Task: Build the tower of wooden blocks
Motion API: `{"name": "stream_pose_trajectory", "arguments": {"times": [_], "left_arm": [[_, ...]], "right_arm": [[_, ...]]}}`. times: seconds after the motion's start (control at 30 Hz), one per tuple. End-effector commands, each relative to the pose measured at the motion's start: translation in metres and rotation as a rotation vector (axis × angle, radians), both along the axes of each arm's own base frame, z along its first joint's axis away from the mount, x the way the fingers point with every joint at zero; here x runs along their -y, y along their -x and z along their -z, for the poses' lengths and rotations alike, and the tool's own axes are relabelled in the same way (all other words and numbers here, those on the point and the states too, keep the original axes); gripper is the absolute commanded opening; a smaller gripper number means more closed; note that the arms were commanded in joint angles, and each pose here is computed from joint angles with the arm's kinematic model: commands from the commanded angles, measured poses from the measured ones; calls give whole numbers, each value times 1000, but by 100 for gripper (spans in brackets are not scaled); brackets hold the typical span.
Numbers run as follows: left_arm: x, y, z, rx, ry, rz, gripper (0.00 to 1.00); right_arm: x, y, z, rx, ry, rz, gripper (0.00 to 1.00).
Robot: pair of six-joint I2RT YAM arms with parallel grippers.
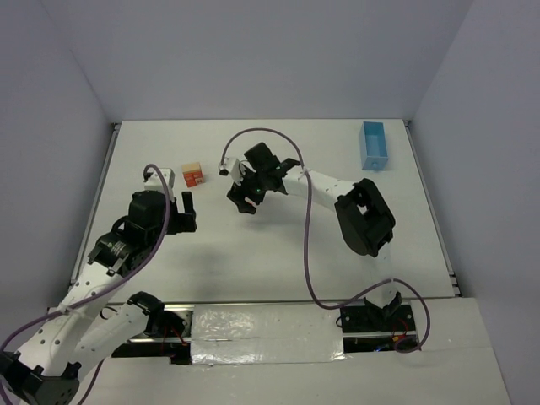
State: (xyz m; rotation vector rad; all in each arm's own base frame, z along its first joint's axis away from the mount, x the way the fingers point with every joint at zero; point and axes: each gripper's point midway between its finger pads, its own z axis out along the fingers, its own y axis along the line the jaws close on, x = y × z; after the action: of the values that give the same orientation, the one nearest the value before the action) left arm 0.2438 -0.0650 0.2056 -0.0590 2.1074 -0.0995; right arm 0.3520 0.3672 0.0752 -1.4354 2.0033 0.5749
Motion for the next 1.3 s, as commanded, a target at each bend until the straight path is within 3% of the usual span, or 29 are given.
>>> {"name": "stream_pose_trajectory", "arguments": {"times": [0.0, 0.03, 0.13, 0.33, 0.6, 1.03, 1.27], "left_arm": [[11, -3, -21, 67, 32, 63, 100], [12, -2, -22, 73, 36, 72, 100], [15, -1, -25, 88, 48, 90, 100], [19, -2, -23, 77, 48, 109, 100], [32, -4, -13, 37, 54, 175, 100], [37, -5, -5, 8, 52, 202, 99], [39, -5, -6, 7, 55, 210, 100]], "right_arm": [[2, -28, -11, 95, 19, -122, 76], [6, -28, 8, 67, 52, -143, 68], [10, -43, 19, 61, 80, -144, 60], [8, -36, 27, 58, 55, -172, 60], [-2, -22, -8, 68, -111, -195, 60], [-13, -31, 21, 82, 6, -214, 61], [-12, -17, 35, 61, 59, -233, 60]]}}
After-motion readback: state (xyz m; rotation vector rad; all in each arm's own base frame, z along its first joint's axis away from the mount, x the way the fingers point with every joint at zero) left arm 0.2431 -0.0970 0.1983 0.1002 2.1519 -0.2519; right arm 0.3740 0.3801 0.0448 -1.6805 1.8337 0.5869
